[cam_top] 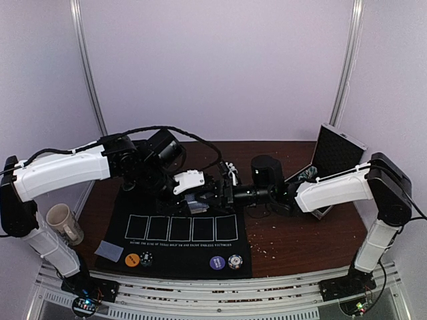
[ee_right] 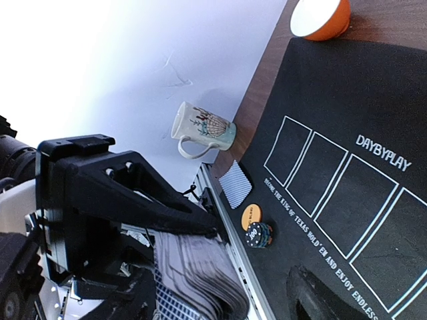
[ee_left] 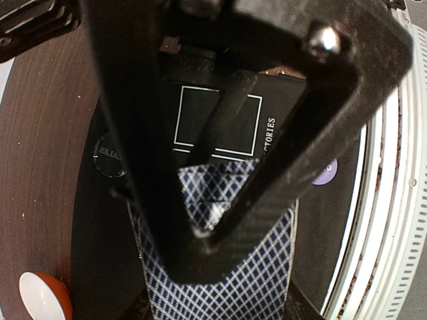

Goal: Distribute texas hold em gaming equipment
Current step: Pick up the poker card from the face-down deck piles.

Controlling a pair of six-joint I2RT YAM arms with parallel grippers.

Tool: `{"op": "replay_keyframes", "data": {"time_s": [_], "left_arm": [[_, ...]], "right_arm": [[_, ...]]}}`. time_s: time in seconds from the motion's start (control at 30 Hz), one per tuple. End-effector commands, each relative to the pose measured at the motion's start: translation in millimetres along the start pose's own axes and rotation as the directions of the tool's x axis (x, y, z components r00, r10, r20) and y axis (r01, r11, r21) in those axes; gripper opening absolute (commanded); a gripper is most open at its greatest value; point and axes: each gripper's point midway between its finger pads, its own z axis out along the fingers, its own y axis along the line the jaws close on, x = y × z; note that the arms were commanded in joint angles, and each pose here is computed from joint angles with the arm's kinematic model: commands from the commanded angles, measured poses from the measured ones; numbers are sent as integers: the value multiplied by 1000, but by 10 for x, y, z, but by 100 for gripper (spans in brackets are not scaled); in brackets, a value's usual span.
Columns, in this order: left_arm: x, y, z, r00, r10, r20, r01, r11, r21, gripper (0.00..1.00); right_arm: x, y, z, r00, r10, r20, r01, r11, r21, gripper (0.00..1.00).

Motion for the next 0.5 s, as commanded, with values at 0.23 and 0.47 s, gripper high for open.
{"op": "replay_keyframes", "data": {"time_s": [0.23,0.47], "left_arm": [[-105,59,-59,999,27,32,-26,999,-29,44],[36,79,77,999,39,16,-38,997,-62,71]], "right_arm": [[22,293,273,999,-4,-40,-1,990,-140,34],[82,383,252,999,-13,-52,4,987,-161,0]]}}
